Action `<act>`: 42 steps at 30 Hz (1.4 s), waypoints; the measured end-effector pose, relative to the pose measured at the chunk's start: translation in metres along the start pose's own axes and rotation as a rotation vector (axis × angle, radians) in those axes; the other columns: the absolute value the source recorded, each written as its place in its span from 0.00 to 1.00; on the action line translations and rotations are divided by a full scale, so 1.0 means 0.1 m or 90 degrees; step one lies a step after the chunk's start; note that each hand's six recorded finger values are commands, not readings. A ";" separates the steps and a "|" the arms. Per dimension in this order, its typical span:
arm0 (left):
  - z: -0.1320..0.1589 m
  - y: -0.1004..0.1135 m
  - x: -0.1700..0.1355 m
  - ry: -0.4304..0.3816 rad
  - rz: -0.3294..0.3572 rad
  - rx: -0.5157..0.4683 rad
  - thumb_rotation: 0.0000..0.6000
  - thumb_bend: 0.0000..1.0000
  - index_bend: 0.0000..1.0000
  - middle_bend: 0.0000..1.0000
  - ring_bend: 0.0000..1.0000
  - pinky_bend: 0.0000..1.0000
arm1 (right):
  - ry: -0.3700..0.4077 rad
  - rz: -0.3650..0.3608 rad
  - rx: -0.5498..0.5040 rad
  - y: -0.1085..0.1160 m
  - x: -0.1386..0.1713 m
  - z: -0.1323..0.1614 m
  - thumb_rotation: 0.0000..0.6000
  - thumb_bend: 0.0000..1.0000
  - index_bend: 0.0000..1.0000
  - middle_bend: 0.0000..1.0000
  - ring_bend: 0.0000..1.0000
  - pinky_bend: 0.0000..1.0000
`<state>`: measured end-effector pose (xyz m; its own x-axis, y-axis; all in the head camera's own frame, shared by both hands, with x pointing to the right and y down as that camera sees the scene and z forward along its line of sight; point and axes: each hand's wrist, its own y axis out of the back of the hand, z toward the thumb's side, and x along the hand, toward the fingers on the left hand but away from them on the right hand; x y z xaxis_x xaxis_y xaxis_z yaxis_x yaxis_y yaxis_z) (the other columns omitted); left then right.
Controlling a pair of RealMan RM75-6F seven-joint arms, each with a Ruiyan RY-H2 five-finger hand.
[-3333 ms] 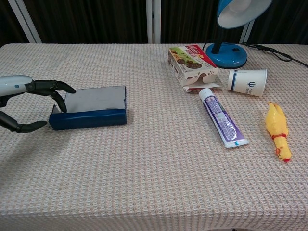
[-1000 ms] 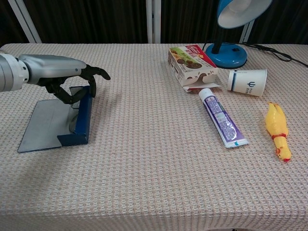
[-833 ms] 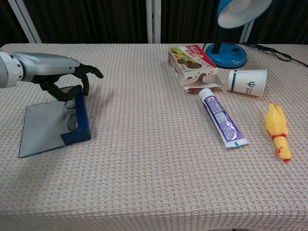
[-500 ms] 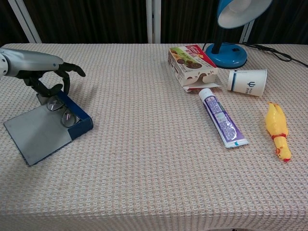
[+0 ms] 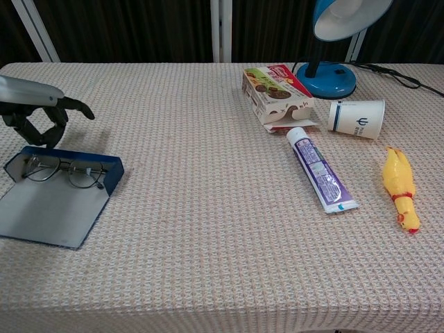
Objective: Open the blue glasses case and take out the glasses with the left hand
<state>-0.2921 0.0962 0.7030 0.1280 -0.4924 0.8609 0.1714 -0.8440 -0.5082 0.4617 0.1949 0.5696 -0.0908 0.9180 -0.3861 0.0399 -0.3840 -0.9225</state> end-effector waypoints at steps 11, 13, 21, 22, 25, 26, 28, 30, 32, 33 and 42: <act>0.02 -0.09 -0.13 0.027 -0.079 -0.001 1.00 0.67 0.09 0.58 0.18 0.14 | 0.004 -0.006 0.001 0.00 0.00 0.02 1.00 0.23 0.00 0.00 0.00 0.00; 0.04 -0.09 -0.15 0.025 -0.081 -0.001 1.00 0.67 0.09 0.56 0.18 0.14 | 0.004 -0.006 0.001 0.00 0.00 0.02 1.00 0.23 0.00 0.00 0.00 0.00; 0.07 0.05 -0.18 0.008 -0.030 -0.020 1.00 0.29 0.10 0.26 0.17 0.18 | 0.003 -0.007 0.002 0.01 0.00 0.01 1.00 0.23 0.00 0.00 0.00 0.00; 0.07 0.07 -0.19 0.003 -0.019 -0.029 1.00 0.27 0.10 0.26 0.17 0.17 | 0.003 -0.008 0.002 0.01 0.00 0.01 1.00 0.23 0.00 0.00 0.00 0.00; 0.06 0.12 -0.24 -0.010 0.016 -0.072 1.00 0.28 0.12 0.26 0.17 0.17 | -0.001 -0.009 0.002 0.02 0.00 -0.01 1.00 0.23 0.00 0.00 0.00 0.00; 0.06 0.13 -0.26 -0.014 0.026 -0.082 1.00 0.28 0.13 0.26 0.17 0.17 | -0.001 -0.010 0.001 0.02 0.00 -0.01 1.00 0.23 0.00 0.00 0.00 0.00; 0.04 0.12 -0.32 -0.024 0.047 -0.096 1.00 0.28 0.13 0.26 0.17 0.17 | -0.002 -0.009 0.001 0.02 0.00 -0.02 1.00 0.23 0.00 0.00 0.00 0.00; 0.02 0.08 -0.38 -0.031 0.059 -0.122 1.00 0.29 0.13 0.28 0.17 0.17 | -0.001 -0.008 0.002 0.02 -0.01 -0.02 1.00 0.23 0.00 0.00 0.00 0.00; -0.01 0.03 -0.43 -0.033 0.065 -0.146 1.00 0.29 0.13 0.32 0.20 0.18 | 0.000 -0.005 0.001 0.01 -0.01 -0.02 1.00 0.23 0.00 0.00 0.00 0.00; -0.02 0.01 -0.45 -0.034 0.069 -0.151 1.00 0.29 0.13 0.34 0.21 0.18 | 0.001 -0.003 0.001 0.00 -0.01 -0.01 1.00 0.23 0.00 0.00 0.00 0.00; 0.06 -0.15 -0.54 -0.046 0.100 -0.185 1.00 0.29 0.13 0.36 0.23 0.19 | 0.006 -0.007 -0.004 0.03 -0.02 0.01 1.00 0.23 0.00 0.00 0.00 0.00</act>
<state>-0.2962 0.1369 0.6645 0.2009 -0.6143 0.7631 -0.1396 -0.7890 -0.5984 0.4611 0.1917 0.5679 -0.0815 0.9228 -0.3765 0.0451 -0.3740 -0.9263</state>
